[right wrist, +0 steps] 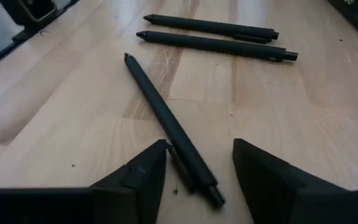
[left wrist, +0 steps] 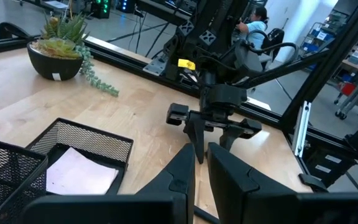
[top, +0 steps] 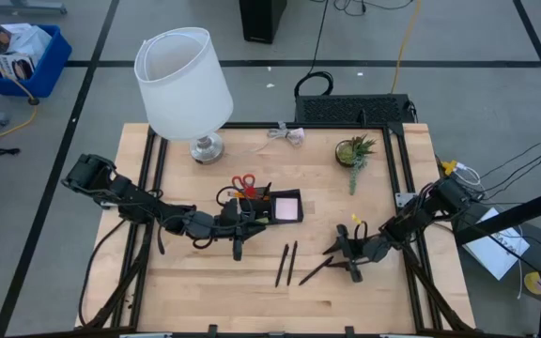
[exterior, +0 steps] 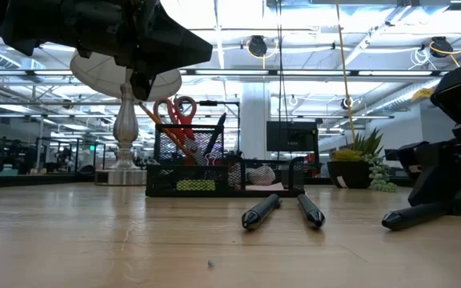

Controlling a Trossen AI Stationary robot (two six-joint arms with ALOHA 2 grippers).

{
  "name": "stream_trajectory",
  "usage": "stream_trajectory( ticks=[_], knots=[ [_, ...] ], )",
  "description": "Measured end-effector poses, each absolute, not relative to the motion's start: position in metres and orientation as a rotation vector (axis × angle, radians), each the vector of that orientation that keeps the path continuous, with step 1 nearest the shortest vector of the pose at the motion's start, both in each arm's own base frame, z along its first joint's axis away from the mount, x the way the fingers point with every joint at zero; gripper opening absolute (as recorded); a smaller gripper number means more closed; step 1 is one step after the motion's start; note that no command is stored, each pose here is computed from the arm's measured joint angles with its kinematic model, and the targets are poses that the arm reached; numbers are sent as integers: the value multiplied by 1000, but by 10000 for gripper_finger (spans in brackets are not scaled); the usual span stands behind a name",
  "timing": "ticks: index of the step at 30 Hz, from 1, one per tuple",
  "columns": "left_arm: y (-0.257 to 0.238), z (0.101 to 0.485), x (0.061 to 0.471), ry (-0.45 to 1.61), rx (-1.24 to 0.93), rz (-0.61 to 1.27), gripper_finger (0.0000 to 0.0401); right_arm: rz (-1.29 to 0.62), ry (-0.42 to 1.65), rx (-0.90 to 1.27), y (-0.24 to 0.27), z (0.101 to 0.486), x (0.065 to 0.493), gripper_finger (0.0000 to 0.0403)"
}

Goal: Pick and place office supplies into organizer
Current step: Put the black pen into the black desk organizer

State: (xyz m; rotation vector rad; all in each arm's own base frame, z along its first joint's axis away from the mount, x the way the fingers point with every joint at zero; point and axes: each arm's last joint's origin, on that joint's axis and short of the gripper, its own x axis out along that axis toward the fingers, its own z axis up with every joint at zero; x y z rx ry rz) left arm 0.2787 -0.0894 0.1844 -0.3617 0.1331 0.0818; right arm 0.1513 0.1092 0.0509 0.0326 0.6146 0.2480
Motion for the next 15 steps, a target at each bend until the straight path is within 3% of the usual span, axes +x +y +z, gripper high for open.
stream_trajectory(
  ticks=[15],
  knots=[
    [-90,184,279,134,-366,76,47,335,672,60,108,48,144,27]
  ],
)
